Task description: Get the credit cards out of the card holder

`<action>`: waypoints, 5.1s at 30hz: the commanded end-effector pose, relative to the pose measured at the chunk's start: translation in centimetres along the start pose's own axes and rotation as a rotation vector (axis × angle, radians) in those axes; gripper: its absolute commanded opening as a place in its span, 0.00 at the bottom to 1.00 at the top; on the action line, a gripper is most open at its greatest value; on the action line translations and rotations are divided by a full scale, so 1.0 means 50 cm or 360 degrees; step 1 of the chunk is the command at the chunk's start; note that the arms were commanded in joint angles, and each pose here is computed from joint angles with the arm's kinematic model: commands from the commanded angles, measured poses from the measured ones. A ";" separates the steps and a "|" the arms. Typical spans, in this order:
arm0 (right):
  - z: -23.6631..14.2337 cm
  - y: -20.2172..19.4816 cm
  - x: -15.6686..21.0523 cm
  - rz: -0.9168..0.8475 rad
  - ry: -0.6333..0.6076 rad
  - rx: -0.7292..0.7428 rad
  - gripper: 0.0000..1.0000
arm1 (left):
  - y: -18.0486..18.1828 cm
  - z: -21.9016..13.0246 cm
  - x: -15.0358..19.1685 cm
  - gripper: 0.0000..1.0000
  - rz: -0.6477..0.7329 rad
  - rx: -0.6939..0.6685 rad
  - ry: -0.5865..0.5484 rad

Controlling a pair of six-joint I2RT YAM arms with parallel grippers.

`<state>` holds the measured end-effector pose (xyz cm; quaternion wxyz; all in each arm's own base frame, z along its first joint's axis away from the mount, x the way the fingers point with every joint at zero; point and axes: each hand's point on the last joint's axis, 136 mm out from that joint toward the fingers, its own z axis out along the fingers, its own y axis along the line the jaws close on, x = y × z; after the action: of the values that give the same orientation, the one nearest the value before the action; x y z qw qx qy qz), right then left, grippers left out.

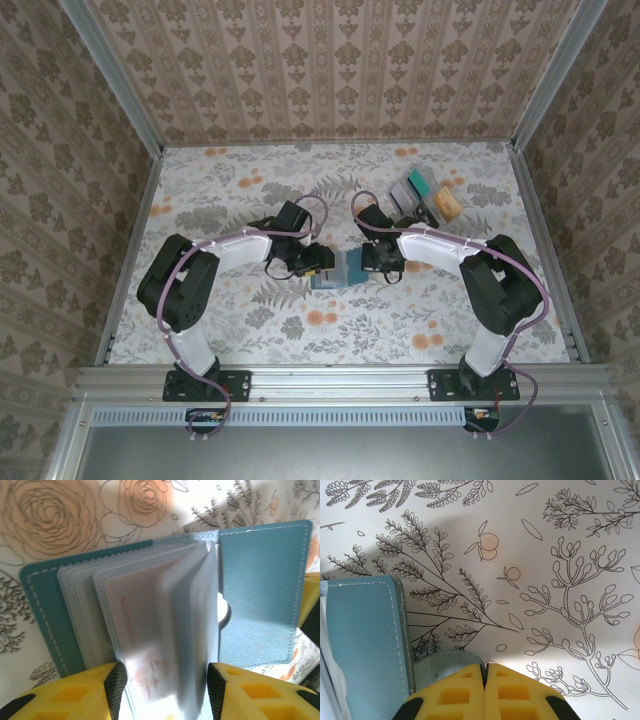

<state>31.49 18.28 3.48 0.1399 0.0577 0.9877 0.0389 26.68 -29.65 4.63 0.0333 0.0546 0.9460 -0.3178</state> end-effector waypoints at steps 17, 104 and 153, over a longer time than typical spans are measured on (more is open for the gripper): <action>0.007 -0.006 0.010 -0.0004 0.0012 0.0036 0.04 | -0.019 -0.022 -0.016 0.49 0.0061 0.0013 -0.0045; -0.147 0.081 -0.023 0.0155 -0.0246 -0.0617 0.35 | -0.105 0.001 -0.043 0.32 0.0202 0.0119 -0.0105; 0.037 0.177 0.014 0.0141 0.0105 -0.0732 0.22 | 0.082 0.022 -0.007 0.19 -0.0117 -0.0063 0.0009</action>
<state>32.77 27.06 3.18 0.1287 0.0720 0.9556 0.2550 28.49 -28.10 3.36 0.0400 0.0236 0.9421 -0.3320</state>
